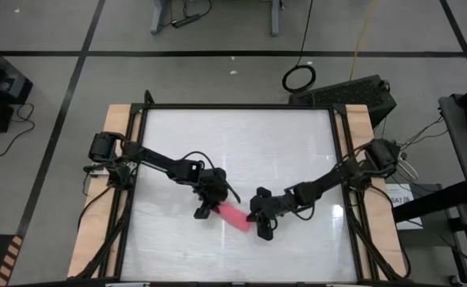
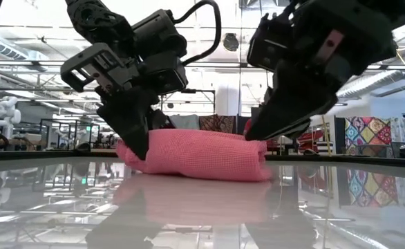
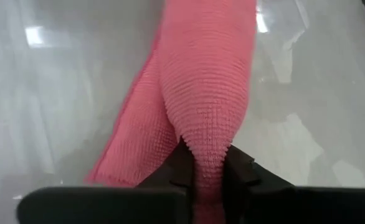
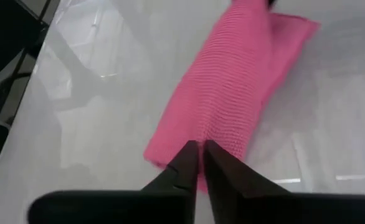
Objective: Roll towel
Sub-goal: Roll the pink microfiber cloth
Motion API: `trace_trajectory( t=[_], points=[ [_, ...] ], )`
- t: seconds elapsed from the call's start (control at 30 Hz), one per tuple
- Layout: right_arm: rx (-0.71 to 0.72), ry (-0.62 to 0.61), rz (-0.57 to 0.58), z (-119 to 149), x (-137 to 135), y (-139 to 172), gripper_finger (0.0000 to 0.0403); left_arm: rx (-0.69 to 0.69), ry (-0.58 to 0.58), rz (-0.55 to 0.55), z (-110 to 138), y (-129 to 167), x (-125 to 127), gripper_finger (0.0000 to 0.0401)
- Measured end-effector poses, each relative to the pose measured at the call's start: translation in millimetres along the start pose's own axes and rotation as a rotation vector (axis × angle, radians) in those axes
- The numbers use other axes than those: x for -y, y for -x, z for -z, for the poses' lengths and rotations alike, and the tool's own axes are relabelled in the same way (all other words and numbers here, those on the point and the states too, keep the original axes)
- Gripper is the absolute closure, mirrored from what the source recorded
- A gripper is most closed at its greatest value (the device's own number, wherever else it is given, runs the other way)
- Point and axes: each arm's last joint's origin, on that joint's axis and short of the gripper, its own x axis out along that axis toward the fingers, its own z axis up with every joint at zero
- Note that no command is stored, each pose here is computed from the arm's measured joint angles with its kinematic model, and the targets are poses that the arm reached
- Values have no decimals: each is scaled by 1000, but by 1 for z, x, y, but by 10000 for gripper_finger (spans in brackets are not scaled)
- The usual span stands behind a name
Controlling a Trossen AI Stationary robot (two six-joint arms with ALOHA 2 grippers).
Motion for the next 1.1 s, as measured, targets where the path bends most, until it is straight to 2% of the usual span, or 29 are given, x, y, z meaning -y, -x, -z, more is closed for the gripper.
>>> trace_trajectory(
  t=[0.1,0.33,0.5,0.73,1.1],
  points=[
    [-16,12,-11,5,-6,0,399,13,13,-34,-2,0,-1,337],
    [-74,-23,0,13,-9,1,395,45,3,-76,-5,1,-2,247],
    [-95,-31,5,16,-8,-3,395,54,1,-93,-6,1,-3,206],
    [-147,-75,-36,29,-9,-16,395,90,82,-114,-8,5,-11,194],
    [-146,-73,-31,30,-9,-16,395,78,118,-145,-16,15,-21,193]
  ],
)
